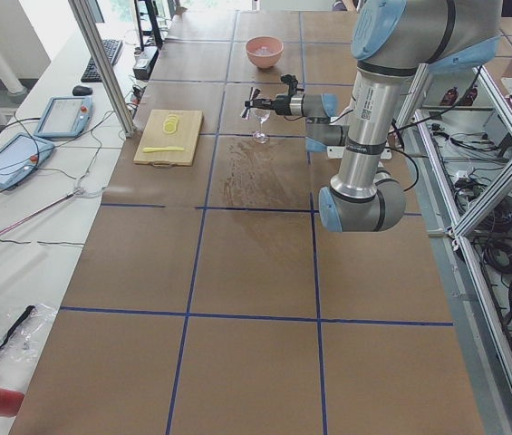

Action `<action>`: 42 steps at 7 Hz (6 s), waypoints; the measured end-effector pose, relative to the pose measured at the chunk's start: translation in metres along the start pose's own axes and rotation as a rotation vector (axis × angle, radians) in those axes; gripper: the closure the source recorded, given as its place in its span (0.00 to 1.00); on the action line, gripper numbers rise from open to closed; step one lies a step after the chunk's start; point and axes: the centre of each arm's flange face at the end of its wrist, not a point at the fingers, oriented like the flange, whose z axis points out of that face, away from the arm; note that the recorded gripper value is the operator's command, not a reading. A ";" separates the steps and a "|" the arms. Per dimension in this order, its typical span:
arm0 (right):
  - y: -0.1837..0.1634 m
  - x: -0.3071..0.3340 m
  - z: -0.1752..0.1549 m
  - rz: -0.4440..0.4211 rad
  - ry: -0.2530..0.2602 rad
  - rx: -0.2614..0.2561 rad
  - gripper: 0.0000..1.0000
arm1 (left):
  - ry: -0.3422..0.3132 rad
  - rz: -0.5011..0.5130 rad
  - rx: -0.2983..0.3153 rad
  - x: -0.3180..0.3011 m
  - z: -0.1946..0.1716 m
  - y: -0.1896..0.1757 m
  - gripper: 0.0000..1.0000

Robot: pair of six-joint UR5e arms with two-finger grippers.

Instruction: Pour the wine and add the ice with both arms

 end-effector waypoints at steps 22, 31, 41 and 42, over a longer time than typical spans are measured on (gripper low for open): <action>0.024 0.033 0.003 0.083 0.013 -0.013 0.00 | -0.059 0.600 0.070 -0.024 0.010 -0.034 1.00; 0.032 0.041 0.013 0.130 0.011 -0.036 0.00 | 0.310 -0.189 0.015 -0.174 -0.053 0.197 1.00; 0.034 0.044 0.017 0.135 0.012 -0.043 0.00 | 0.049 -0.839 -0.161 -0.156 -0.104 0.327 1.00; 0.034 0.044 0.017 0.135 0.012 -0.043 0.00 | 0.043 -0.835 -0.157 -0.140 -0.109 0.328 1.00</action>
